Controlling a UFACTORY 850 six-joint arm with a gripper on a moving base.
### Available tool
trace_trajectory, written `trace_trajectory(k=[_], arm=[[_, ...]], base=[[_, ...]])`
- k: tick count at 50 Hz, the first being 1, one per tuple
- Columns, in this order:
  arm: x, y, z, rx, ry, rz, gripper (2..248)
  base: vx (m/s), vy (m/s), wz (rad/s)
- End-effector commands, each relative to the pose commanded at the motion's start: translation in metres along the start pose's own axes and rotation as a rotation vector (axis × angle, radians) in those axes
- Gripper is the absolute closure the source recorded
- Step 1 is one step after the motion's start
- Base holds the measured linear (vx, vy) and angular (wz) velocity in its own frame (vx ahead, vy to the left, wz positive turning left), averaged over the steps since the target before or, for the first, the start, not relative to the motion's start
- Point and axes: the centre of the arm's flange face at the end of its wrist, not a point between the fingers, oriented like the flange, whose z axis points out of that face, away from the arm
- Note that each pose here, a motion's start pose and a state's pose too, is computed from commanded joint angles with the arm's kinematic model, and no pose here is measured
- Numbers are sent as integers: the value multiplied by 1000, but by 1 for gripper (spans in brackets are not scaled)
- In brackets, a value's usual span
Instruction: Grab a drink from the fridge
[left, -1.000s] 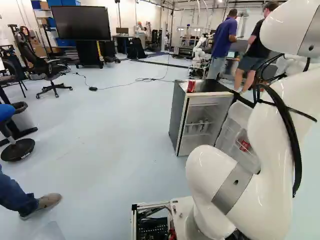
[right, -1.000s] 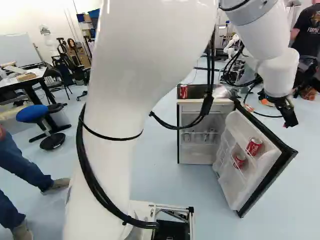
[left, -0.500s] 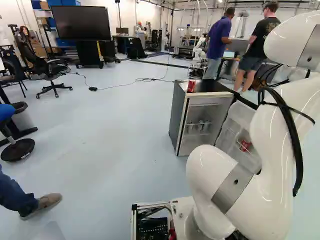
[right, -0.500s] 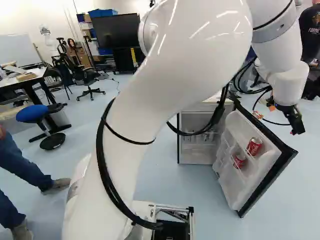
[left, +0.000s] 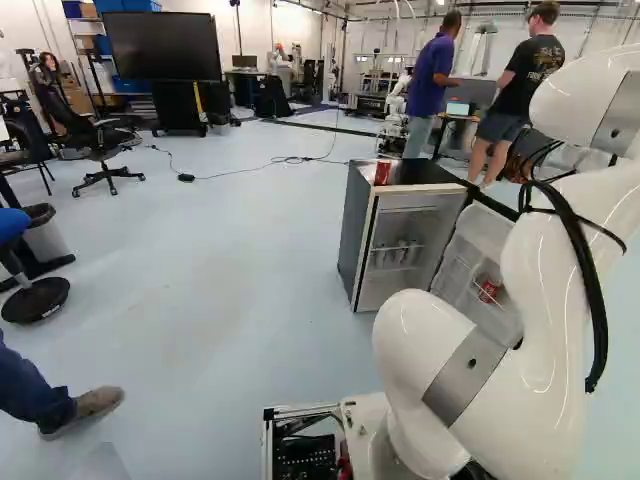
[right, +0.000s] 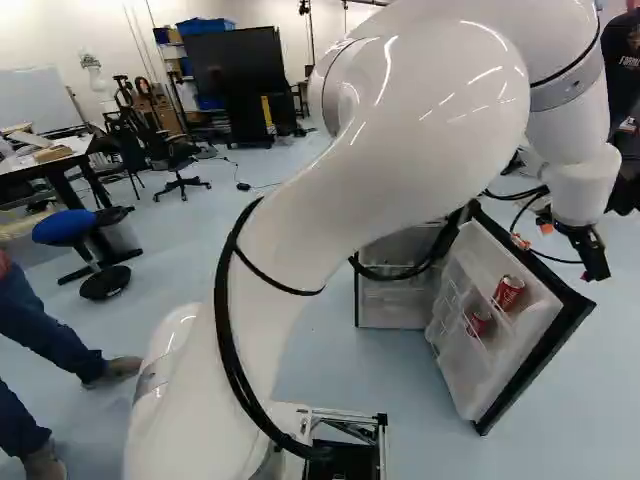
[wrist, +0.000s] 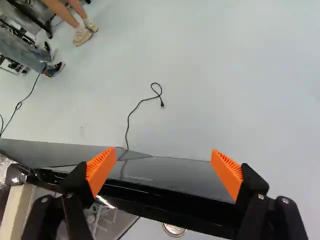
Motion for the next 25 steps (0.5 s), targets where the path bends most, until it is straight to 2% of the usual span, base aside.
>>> trace_trajectory(k=[25], arm=[[-13,8,31,-14,-37,3,3]], base=[[0,0,0]])
